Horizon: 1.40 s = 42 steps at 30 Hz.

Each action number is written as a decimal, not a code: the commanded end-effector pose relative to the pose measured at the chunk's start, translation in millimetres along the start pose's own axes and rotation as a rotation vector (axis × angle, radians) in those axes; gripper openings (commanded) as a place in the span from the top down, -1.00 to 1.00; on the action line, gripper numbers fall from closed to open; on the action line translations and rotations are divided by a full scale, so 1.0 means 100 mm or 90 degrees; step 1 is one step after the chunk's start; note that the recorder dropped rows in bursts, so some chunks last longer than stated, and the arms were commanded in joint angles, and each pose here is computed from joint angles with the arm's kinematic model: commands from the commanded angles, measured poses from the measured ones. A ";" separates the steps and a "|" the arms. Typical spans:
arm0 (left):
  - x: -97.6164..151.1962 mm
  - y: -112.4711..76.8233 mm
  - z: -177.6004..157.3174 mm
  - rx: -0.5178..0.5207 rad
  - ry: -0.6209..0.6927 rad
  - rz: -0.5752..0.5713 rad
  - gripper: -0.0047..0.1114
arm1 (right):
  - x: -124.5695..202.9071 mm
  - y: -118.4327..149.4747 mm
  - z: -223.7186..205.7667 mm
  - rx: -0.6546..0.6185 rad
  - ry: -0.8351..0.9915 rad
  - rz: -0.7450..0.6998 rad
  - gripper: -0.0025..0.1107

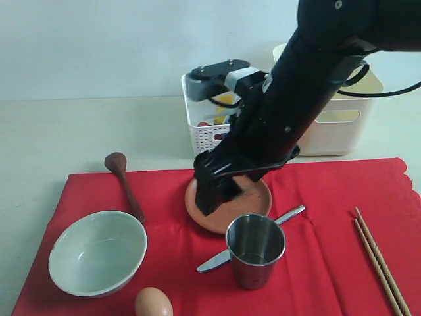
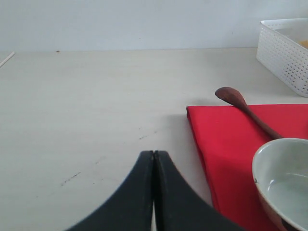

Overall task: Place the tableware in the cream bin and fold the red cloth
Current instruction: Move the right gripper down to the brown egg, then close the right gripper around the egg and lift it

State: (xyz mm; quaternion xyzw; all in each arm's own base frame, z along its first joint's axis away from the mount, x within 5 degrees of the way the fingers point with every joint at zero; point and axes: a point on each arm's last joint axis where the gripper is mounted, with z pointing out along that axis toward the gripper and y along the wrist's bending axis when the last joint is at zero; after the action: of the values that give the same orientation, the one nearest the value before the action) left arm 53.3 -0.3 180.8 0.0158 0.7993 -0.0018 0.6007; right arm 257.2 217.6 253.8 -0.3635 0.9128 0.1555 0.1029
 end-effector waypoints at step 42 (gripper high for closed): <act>0.00 0.00 0.00 -0.001 -0.007 0.000 0.92 | 0.27 1.00 1.35 0.031 0.077 -0.110 0.31</act>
State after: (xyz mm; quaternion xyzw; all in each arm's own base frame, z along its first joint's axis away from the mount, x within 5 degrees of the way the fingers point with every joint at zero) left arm 53.3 -0.3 180.8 0.0158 0.7993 -0.0018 0.6007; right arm 179.4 317.9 141.9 -0.4515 0.8839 0.0990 0.0708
